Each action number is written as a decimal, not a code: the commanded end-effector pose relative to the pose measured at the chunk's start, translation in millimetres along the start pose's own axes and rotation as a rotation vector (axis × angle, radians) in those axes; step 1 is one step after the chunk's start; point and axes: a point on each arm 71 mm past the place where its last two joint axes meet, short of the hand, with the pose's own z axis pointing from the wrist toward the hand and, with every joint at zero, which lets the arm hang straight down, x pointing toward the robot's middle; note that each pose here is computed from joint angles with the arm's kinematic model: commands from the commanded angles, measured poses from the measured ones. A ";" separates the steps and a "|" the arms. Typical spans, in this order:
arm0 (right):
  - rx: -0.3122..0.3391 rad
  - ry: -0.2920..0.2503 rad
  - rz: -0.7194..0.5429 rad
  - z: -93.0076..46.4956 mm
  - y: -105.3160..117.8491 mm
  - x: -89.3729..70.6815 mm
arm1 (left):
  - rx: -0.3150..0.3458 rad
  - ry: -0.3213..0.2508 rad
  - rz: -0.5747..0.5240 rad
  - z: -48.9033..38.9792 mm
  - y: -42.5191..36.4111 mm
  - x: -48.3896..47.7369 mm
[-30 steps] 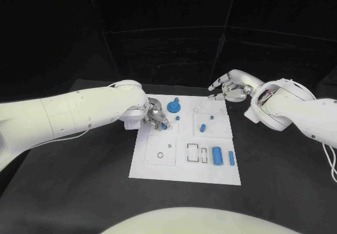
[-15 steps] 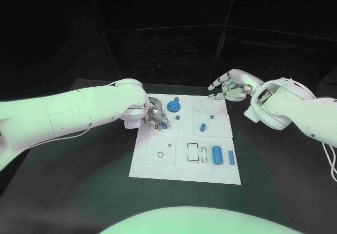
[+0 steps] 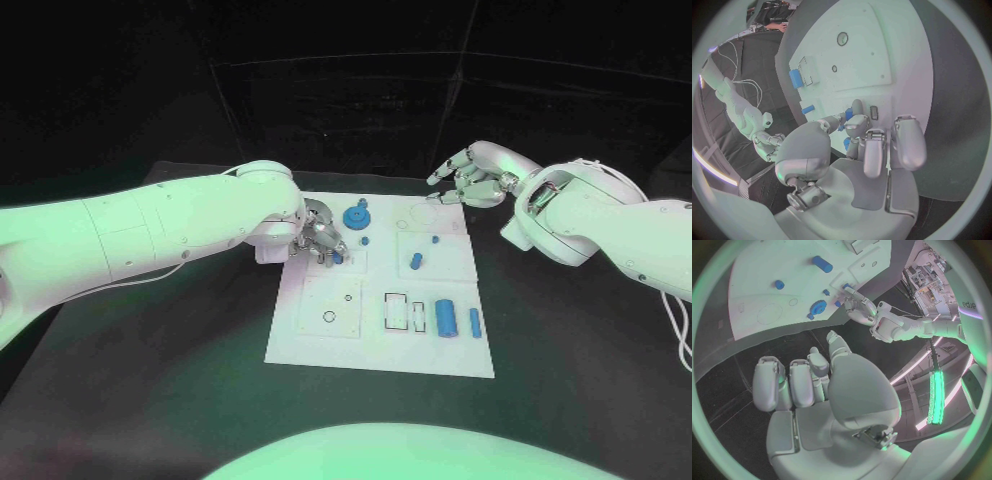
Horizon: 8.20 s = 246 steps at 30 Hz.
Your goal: Assemble the parts on the task board
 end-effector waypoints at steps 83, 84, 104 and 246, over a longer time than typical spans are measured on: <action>-0.005 0.001 -0.004 6.1 -1.5 -0.5 | -0.131 -0.095 0.022 4.6 31.3 -91.4; -0.005 0.001 -0.004 6.2 -1.4 -0.4 | -0.131 -0.090 0.024 5.5 31.0 -90.8; -0.007 0.003 -0.004 6.8 -0.6 0.2 | -0.131 -0.041 0.042 13.8 26.7 -85.3; 0.006 0.011 -0.007 6.5 -5.4 -1.1 | 0.061 -0.183 0.026 -17.2 23.9 -30.1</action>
